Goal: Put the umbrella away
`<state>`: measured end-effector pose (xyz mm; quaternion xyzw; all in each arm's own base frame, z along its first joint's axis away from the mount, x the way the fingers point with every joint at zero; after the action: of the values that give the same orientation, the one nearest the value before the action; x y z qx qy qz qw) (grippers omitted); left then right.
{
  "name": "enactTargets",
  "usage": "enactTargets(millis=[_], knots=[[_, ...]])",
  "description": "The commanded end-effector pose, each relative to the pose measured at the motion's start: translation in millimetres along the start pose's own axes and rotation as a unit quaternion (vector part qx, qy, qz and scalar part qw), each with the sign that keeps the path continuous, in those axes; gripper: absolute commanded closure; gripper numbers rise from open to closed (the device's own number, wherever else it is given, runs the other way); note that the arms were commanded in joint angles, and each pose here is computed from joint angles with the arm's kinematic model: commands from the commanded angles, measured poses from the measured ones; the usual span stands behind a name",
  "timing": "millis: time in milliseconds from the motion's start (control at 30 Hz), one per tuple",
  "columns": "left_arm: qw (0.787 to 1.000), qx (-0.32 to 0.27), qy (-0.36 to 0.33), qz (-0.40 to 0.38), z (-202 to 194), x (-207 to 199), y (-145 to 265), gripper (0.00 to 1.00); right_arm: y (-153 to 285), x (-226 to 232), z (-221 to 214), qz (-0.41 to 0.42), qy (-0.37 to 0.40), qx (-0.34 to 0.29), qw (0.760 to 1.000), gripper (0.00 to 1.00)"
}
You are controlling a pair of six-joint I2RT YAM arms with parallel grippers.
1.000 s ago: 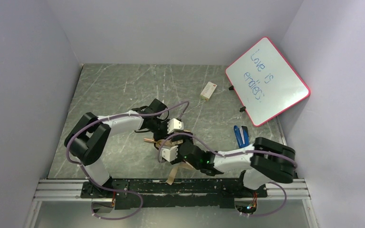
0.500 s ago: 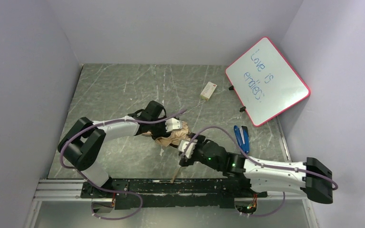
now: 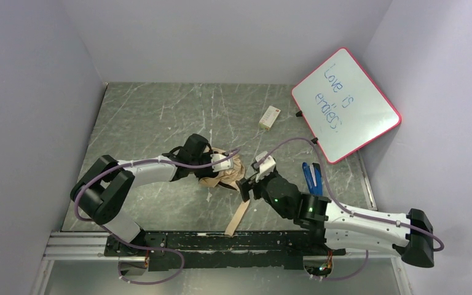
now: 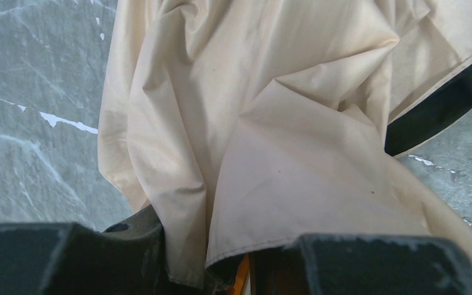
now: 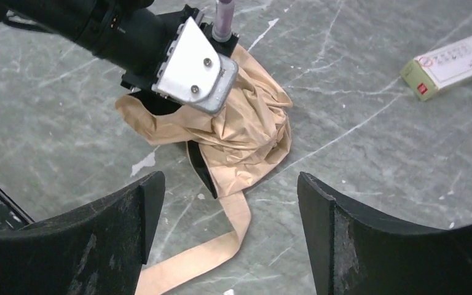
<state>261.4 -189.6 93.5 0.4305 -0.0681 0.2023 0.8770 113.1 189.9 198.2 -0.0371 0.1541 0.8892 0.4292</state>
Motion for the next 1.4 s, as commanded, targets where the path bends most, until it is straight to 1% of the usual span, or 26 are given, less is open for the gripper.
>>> enactTargets(millis=[0, 100, 167, 200, 267, 367, 433, 567, 700, 733, 833, 967, 1067, 1233, 1367], knots=[[0.999, 0.023, -0.015, 0.040, -8, 7, 2, 0.95, -2, 4, 8, -0.027, -0.071, 0.057, 0.995, 0.18], [0.998, 0.028, -0.019, 0.048, -10, 8, 2, 0.95, -4, 10, 11, -0.025, -0.083, 0.096, 0.992, 0.17], [0.998, 0.030, -0.020, 0.051, -10, 8, 2, 0.95, -5, 9, 4, -0.039, -0.097, 0.121, 0.987, 0.18], [0.998, 0.030, -0.020, 0.051, -10, 9, 2, 0.95, -5, 7, 0, -0.048, -0.113, 0.137, 0.983, 0.19], [0.998, 0.030, -0.020, 0.050, -10, 9, 1, 0.95, -6, 2, -14, -0.040, -0.146, 0.159, 0.976, 0.21], [0.998, 0.031, -0.019, 0.048, -10, 9, 0, 0.95, -9, -13, -38, -0.034, -0.227, 0.188, 0.955, 0.26], [0.998, 0.033, -0.018, 0.045, -10, 9, -1, 0.95, -11, -20, -51, -0.033, -0.261, 0.196, 0.945, 0.29], [0.998, 0.034, -0.018, 0.041, -10, 9, -2, 0.95, -15, -10, -62, -0.006, -0.304, 0.198, 0.932, 0.30], [0.998, 0.037, -0.017, 0.038, -9, 9, -4, 0.95, -20, 4, -76, 0.004, -0.372, 0.210, 0.904, 0.35], [0.998, 0.037, -0.017, 0.037, -9, 9, -4, 0.95, -20, 7, -80, 0.000, -0.377, 0.215, 0.901, 0.36], [0.999, 0.035, -0.017, 0.037, -9, 9, -4, 0.95, -20, 14, -92, -0.037, -0.370, 0.218, 0.902, 0.36], [0.999, 0.033, -0.018, 0.036, -7, 10, -4, 0.95, -22, 25, -97, -0.046, -0.357, 0.227, 0.905, 0.38], [0.999, 0.035, -0.017, 0.034, -7, 10, -5, 0.95, -25, 35, -99, -0.058, -0.345, 0.235, 0.907, 0.42], [0.999, 0.033, -0.017, 0.033, -7, 9, -5, 0.95, -30, 42, -109, -0.095, -0.342, 0.248, 0.901, 0.52], [0.999, 0.033, -0.017, 0.031, -7, 10, -6, 0.95, -36, 44, -114, -0.108, -0.339, 0.251, 0.900, 0.56]])
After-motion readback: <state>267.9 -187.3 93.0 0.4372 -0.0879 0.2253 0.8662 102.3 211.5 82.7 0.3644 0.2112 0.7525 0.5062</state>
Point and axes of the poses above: each gripper's point midway between its finger pads, its own y axis back along the fingers, its own x axis along the line the jaws close on, z = x × y, the point moved 9 cm from there along y, back along the fingers, and after that the axes turned 9 degrees about y, right-handed, at the moved point
